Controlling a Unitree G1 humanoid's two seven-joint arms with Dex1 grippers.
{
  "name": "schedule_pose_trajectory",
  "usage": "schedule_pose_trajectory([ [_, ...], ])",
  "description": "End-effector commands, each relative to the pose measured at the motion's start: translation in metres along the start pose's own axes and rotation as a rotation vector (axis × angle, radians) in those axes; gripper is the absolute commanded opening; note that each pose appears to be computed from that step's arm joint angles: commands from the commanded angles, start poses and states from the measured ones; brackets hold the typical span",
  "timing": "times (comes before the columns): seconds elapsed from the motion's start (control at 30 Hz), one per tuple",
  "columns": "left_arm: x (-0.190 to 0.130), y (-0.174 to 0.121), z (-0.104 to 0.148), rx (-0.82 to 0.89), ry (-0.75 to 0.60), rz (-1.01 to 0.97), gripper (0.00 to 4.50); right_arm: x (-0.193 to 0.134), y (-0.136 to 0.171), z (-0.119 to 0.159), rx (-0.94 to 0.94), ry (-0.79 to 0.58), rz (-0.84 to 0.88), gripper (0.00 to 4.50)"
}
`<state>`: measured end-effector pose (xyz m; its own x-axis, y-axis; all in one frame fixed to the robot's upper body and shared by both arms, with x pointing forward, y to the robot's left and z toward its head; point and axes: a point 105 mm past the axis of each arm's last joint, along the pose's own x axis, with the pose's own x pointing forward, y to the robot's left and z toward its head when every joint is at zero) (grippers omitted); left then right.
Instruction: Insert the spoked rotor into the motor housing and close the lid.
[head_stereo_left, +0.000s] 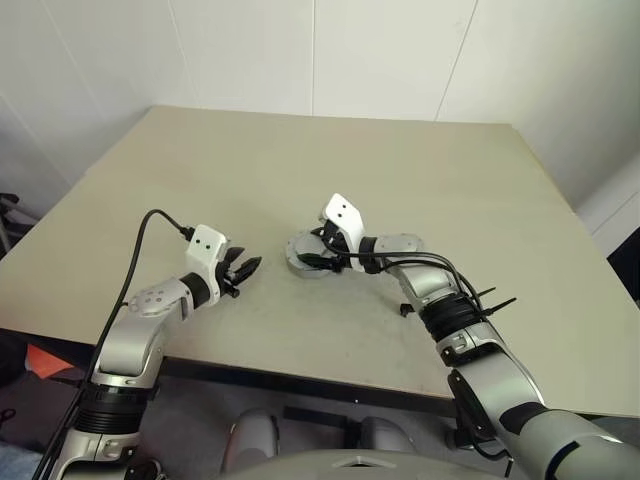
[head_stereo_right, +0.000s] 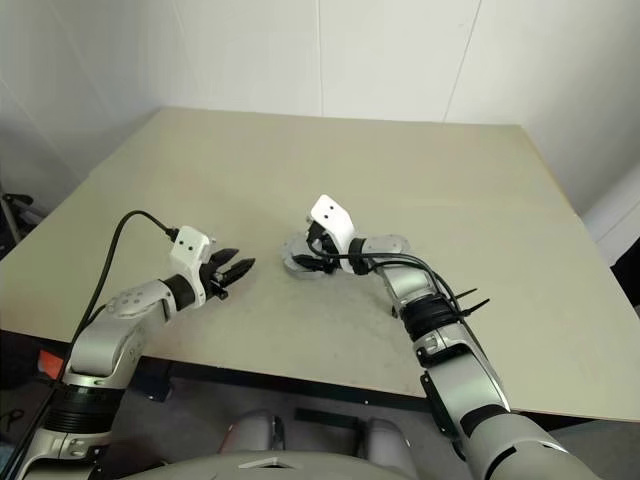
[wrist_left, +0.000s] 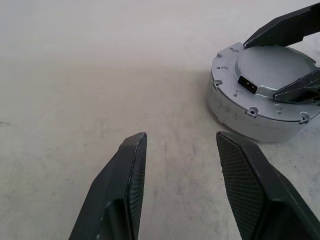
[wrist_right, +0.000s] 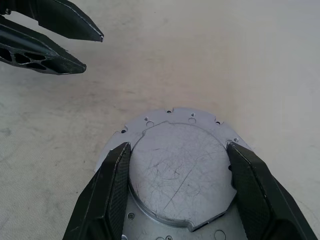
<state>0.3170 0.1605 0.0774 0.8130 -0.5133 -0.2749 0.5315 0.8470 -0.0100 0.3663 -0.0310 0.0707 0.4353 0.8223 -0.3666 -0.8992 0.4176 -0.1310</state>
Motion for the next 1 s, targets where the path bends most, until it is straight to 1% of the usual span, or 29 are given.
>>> schedule_pose_trajectory([
  [0.03, 0.001, 0.001, 0.017, 0.009, -0.056, 0.008, 2.33, 0.001, 0.008, -0.029, 0.054, 0.102, 0.029, 2.94],
  [0.17, 0.009, 0.005, 0.029, -0.045, -0.1, 0.032, 2.33, 0.001, 0.007, -0.028, 0.052, 0.102, 0.025, 2.94],
  [0.2, 0.012, 0.007, 0.032, -0.067, -0.113, 0.042, 2.15, 0.001, 0.006, -0.028, 0.051, 0.102, 0.022, 2.94],
  [0.27, 0.021, 0.008, 0.04, -0.118, -0.144, 0.042, 1.7, 0.002, 0.004, -0.027, 0.05, 0.1, 0.013, 2.94],
  [0.43, 0.038, 0.001, 0.053, -0.198, -0.191, 0.007, 0.03, 0.003, 0.003, -0.024, 0.045, 0.096, 0.008, 2.94],
  [0.6, 0.055, -0.006, 0.056, -0.283, -0.199, -0.02, 0.03, 0.003, 0.003, -0.024, 0.043, 0.094, 0.002, 2.94],
  [0.77, 0.067, -0.015, 0.05, -0.33, -0.143, -0.048, 0.03, 0.003, 0.002, -0.023, 0.041, 0.09, -0.005, 2.94],
  [0.9, 0.068, -0.024, 0.039, -0.382, -0.083, -0.088, 0.03, 0.002, 0.001, -0.022, 0.039, 0.087, -0.013, 2.94],
  [1.0, 0.067, -0.028, 0.025, -0.411, -0.009, -0.092, 0.03, 0.002, 0.0, -0.022, 0.04, 0.084, -0.024, 2.94],
])
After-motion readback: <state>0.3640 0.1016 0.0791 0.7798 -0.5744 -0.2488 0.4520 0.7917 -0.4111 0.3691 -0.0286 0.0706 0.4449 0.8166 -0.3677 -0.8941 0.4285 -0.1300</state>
